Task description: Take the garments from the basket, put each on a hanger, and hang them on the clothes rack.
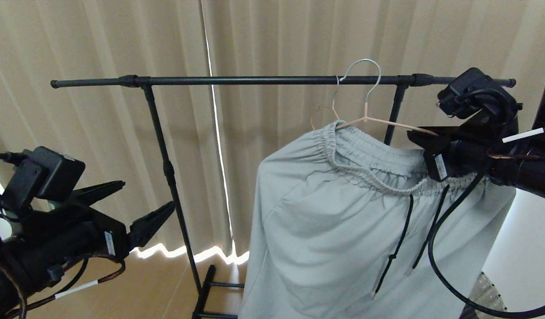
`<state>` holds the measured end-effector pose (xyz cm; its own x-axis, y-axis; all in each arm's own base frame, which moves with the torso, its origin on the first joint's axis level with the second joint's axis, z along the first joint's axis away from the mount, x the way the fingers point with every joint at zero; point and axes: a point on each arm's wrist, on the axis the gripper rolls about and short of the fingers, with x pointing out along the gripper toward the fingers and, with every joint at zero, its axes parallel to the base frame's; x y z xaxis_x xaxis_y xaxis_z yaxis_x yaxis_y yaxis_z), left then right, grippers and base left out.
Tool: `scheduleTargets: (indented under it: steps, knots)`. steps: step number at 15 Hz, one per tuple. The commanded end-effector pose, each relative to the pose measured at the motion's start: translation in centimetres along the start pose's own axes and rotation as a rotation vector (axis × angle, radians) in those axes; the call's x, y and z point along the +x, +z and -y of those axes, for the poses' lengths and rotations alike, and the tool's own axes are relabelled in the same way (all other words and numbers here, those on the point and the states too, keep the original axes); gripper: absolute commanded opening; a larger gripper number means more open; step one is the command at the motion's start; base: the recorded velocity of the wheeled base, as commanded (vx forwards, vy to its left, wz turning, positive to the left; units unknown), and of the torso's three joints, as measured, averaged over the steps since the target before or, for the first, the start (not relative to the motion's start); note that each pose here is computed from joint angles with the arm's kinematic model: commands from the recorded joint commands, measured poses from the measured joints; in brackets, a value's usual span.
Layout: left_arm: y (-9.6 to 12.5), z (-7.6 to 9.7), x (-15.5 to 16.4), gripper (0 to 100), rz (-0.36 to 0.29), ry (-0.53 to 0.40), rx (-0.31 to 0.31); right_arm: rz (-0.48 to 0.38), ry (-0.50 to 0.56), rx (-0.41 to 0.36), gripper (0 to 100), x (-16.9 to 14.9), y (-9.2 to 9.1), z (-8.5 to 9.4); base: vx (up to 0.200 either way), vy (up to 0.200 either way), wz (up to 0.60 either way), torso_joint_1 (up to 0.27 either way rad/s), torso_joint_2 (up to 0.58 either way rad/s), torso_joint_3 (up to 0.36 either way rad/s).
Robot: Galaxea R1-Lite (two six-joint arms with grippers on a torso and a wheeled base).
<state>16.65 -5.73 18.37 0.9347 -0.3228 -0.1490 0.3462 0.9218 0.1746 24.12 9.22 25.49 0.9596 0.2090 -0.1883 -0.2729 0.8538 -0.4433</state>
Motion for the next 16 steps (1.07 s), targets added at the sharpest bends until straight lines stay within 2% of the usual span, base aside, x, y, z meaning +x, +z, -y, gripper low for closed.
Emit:
scheduleTargets:
  steps: [1,2,4,7,14,16]
  knots:
    - [-2.5,0.3,-2.0,100,-0.013,0.008,-0.005,-0.056,-0.037,-0.002,0,-0.6,-0.4,0.7,0.0,0.0,0.0,0.0,0.0,0.0]
    - [-3.0,0.4,-2.3,100,-0.014,0.006,-0.014,-0.065,-0.05,0.0,0,-0.7,-0.5,0.9,0.0,0.0,0.0,0.0,0.0,0.0]
    - [-2.6,0.0,-2.3,100,0.035,0.035,-0.015,-0.074,-0.085,0.008,0,-0.7,-0.7,1.8,0.0,0.0,0.0,0.0,0.0,0.0]
    - [-2.3,-0.3,-2.5,100,0.061,0.053,-0.003,-0.085,-0.14,0.021,0,-1.0,-1.0,3.2,0.0,0.0,0.0,0.0,0.0,0.0]
    - [-2.2,-0.3,-2.7,100,0.074,0.059,0.017,-0.075,-0.14,0.025,0,-0.9,-1.0,3.2,0.0,0.0,0.0,0.0,0.0,0.0]
    - [-2.1,-0.3,-2.9,100,0.084,0.062,0.017,-0.071,-0.142,0.026,0,-1.1,-0.9,3.2,0.0,0.2,0.0,0.0,0.0,0.002]
